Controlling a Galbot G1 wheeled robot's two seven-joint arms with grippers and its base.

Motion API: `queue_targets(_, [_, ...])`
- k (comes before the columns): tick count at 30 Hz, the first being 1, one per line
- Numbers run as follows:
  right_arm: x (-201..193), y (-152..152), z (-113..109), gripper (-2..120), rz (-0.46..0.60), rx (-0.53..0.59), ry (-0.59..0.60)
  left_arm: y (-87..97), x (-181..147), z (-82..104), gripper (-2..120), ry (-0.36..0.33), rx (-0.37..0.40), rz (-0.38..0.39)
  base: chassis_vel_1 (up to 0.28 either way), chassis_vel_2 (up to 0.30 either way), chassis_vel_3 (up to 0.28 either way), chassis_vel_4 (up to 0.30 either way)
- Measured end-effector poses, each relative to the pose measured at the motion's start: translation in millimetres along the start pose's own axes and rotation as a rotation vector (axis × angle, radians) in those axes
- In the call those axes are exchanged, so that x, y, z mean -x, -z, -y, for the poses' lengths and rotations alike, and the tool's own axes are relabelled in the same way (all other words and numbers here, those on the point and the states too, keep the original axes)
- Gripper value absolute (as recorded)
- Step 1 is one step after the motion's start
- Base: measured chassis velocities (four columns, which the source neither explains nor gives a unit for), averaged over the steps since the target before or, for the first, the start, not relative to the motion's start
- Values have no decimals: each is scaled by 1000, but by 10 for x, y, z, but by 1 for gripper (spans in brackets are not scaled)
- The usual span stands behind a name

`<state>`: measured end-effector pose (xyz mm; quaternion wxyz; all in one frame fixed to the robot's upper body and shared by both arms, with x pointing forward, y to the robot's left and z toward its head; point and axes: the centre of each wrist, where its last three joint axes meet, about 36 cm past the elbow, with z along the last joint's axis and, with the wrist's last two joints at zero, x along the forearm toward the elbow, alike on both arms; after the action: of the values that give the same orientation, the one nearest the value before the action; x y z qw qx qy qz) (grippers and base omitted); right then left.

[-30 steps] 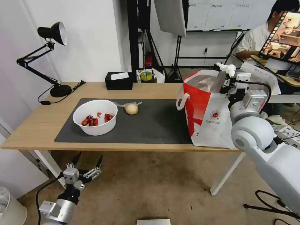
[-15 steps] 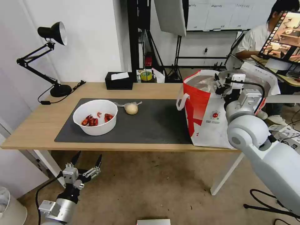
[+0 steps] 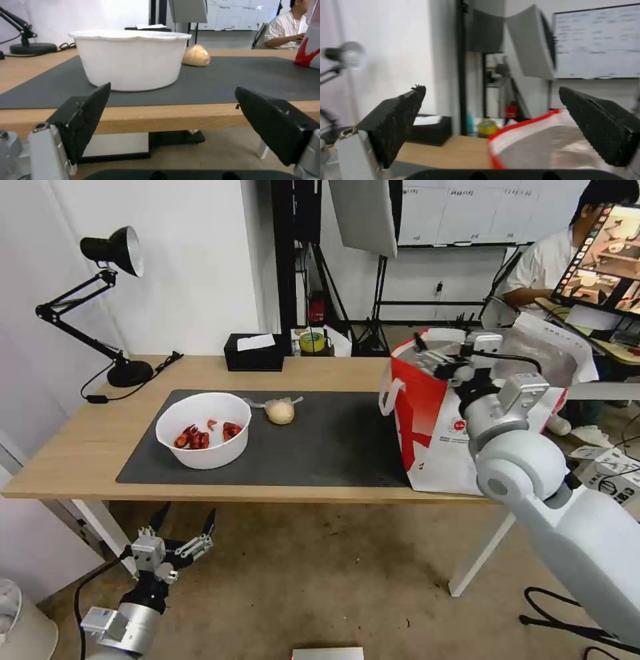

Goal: Pick up the trash from the table and place it into the takeout bag.

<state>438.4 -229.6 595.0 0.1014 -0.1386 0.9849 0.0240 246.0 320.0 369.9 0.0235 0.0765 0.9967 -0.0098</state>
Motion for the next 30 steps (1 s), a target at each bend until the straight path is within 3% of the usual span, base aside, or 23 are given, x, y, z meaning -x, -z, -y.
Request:
queue_targets(4, [-72,-57,-35,100,-8,18,72,-5,1,3,100,3,-2,1,0,0,0,0])
queue_targets(6, [-233,-169,-69,100,-43,43,207,-17,1,3,100,6,-4,1,0,0,0,0])
queue_targets(9, [-431,-291,-91,100,-76,41,290,-23,9,3,100,9,-5,5,0,0,0,0])
queue_targets(14, [-687,-482,-104,100,-93,24,316,-32,10,2,100,11,-6,8,0,0,0,0])
queue_targets(21, [-1054,-782,-109,100,-89,-38,276,-59,-3,-3,100,15,-8,19,0,0,0,0])
queue_targets(30, [-1871,-1341,-199,100,-117,-62,49,-109,-61,-10,100,22,-9,16,0,0,0,0])
